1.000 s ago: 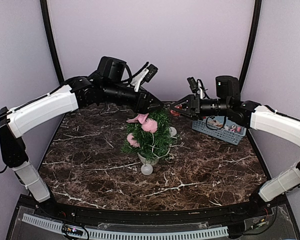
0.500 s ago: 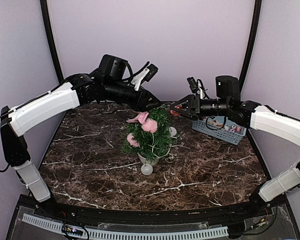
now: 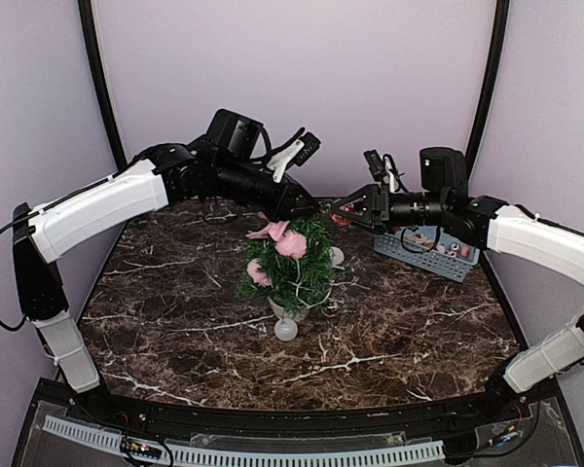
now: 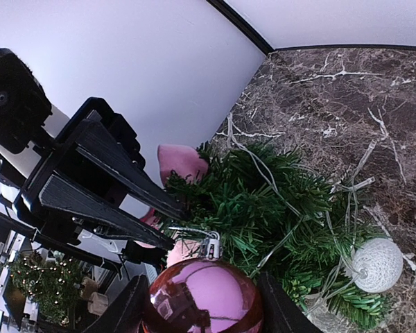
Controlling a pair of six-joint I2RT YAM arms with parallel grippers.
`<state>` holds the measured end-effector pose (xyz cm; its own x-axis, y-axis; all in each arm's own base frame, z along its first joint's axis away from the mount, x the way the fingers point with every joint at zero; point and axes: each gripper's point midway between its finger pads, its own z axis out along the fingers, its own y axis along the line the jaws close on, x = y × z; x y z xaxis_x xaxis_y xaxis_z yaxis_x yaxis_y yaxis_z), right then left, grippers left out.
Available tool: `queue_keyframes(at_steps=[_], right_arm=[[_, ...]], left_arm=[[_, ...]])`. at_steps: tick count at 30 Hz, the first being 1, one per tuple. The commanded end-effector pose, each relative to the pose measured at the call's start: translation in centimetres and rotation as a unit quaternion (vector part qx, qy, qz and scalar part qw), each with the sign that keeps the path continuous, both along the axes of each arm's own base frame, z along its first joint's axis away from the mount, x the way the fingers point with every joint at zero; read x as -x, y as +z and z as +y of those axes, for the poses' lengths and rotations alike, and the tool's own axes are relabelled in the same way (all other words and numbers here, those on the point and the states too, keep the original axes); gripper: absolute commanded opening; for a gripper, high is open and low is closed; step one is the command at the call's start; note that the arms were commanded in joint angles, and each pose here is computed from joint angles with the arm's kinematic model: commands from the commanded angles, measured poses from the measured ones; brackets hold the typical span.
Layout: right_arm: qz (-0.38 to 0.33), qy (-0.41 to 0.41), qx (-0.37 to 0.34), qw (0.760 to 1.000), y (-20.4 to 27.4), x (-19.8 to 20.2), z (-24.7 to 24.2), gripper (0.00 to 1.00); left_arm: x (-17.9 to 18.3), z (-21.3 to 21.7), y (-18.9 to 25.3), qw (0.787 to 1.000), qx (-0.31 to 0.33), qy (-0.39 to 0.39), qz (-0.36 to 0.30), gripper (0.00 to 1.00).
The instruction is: Decorate the small christmas tree
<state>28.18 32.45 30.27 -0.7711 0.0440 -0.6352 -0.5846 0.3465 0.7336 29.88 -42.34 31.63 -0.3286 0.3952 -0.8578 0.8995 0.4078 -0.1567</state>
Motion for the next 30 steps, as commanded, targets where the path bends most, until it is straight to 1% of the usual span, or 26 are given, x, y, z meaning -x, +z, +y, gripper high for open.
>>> queue_keyframes(at_steps=[1,6,8,9,24,30], right_arm=[[-0.030,-0.001,-0.011,0.999,1.5,-0.2,-0.2,0.31],[-0.030,-0.006,-0.009,0.999,1.3,-0.6,-0.1,0.31],[-0.029,-0.009,-0.007,1.000,1.2,-0.8,-0.1,0.31],[-0.021,-0.010,0.000,1.000,0.7,-0.8,-0.1,0.31],[-0.015,-0.023,0.013,1.000,0.0,-2.1,0.2,0.30],[-0.016,-0.020,0.011,1.000,0.0,-2.3,0.5,0.30]], left_arm=[[0.3,-0.1,1.7,1.000,0.012,-0.005,-0.011,0.08],[0.3,0.0,1.7,1.000,0.012,-0.003,-0.010,0.04],[0.3,0.0,1.7,1.000,0.013,-0.001,-0.010,0.01],[0.3,0.1,1.6,1.000,0.012,-0.001,-0.009,0.00],[0.0,0.4,1.3,1.000,0.005,0.015,-0.009,0.00],[-0.2,0.6,1.2,0.999,0.010,0.034,0.011,0.00]])
